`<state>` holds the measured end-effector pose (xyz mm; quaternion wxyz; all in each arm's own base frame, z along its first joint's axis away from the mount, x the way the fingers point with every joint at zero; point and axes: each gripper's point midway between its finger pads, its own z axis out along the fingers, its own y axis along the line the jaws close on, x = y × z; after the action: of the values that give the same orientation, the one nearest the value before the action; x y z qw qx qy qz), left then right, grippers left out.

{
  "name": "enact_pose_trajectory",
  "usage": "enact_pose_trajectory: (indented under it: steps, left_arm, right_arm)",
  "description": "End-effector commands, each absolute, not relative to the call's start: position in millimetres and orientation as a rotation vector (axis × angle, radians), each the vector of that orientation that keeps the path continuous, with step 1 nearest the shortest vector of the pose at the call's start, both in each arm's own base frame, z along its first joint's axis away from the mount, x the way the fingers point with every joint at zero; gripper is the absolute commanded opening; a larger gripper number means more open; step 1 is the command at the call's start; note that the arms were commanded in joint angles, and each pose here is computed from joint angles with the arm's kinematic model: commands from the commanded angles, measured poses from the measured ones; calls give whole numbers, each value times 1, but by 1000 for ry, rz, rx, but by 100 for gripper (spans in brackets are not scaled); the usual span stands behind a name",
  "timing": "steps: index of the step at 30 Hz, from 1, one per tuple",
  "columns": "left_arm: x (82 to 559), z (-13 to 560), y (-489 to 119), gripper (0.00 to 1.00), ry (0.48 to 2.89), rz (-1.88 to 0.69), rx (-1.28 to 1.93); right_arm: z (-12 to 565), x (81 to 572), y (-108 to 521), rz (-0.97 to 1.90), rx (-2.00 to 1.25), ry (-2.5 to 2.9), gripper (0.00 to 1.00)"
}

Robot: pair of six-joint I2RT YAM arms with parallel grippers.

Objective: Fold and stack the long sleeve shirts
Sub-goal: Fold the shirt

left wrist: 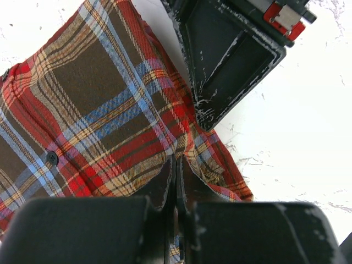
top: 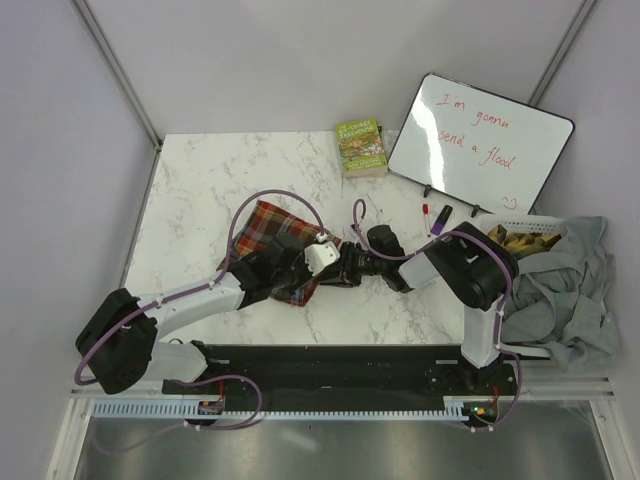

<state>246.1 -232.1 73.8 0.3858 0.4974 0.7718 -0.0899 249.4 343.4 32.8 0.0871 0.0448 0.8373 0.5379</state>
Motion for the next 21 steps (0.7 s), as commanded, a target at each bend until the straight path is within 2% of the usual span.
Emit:
enact_pose_trajectory:
  steps: [1, 16, 19, 21]
  left_arm:
    - [251, 94, -243, 2, 1931, -289, 1202]
    - [251, 93, -243, 2, 1928, -296, 1195]
    - [250, 93, -242, 2, 1930, -296, 1192]
    - [251, 93, -243, 2, 1927, -298, 1191]
  right_arm:
    - [48, 266, 357, 1651, 140, 2396, 31]
    - [31, 266, 362, 1627, 190, 2430, 30]
    - [26, 265, 362, 1621, 205, 2441, 32]
    - [27, 262, 364, 1635, 202, 2444, 41]
